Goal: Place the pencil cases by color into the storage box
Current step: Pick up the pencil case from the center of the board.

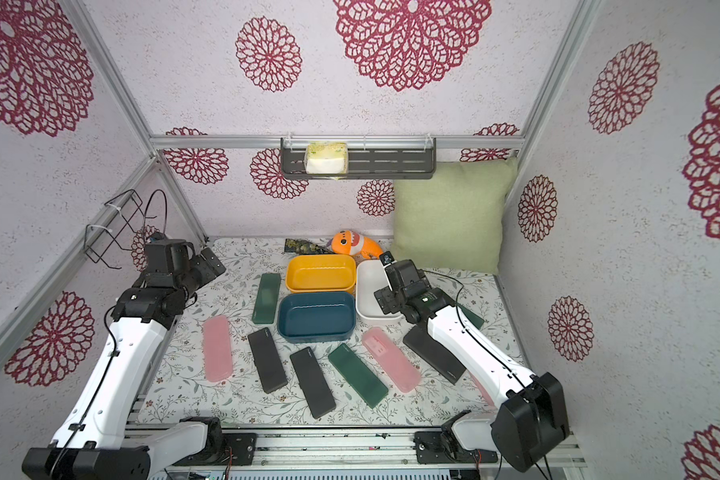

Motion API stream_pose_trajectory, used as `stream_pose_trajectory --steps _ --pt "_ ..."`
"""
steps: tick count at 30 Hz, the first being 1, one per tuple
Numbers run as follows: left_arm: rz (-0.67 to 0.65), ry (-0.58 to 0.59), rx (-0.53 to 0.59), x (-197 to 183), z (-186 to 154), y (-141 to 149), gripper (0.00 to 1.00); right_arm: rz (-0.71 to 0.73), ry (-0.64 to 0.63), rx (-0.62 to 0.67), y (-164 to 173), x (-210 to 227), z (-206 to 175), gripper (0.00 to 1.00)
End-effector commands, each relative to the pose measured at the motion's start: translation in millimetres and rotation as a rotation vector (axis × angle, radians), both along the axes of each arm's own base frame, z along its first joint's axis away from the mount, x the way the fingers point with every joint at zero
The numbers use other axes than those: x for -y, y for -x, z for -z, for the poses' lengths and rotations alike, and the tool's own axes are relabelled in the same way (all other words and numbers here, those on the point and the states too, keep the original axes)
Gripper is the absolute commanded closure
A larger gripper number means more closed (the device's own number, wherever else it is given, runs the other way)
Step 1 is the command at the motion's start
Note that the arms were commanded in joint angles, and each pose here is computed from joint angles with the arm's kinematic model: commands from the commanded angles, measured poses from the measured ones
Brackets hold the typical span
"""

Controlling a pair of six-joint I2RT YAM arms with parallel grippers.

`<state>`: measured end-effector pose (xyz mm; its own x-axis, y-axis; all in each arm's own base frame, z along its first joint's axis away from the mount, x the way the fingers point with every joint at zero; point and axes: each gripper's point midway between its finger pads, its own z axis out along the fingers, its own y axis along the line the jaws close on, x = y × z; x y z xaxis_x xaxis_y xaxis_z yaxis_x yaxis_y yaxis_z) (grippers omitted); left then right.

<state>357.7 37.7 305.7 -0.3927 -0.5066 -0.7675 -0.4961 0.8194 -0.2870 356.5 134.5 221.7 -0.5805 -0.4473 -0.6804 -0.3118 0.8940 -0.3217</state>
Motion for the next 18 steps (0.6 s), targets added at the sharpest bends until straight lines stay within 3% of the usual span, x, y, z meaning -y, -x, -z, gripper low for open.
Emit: stream_pose_trajectory --steps 1,6,9,14,18 --pt "-0.006 -0.001 -0.171 0.4 28.8 8.4 0.03 0.052 0.015 -0.016 -9.0 26.0 -8.4 0.01" --pt "0.003 -0.012 -0.227 0.6 35.6 1.3 0.02 0.145 0.026 -0.072 -20.4 64.6 5.6 0.01" --pt "0.01 -0.016 -0.246 0.2 36.8 -3.5 0.02 0.139 0.11 -0.124 -14.0 80.9 16.9 0.01" --pt "0.041 0.023 -0.244 3.7 40.0 -17.9 0.03 0.027 0.237 -0.175 -2.1 104.5 27.8 0.01" --pt "0.033 0.045 -0.259 -4.0 46.3 -26.4 0.03 -0.058 0.199 -0.133 -15.3 119.8 26.4 0.01"
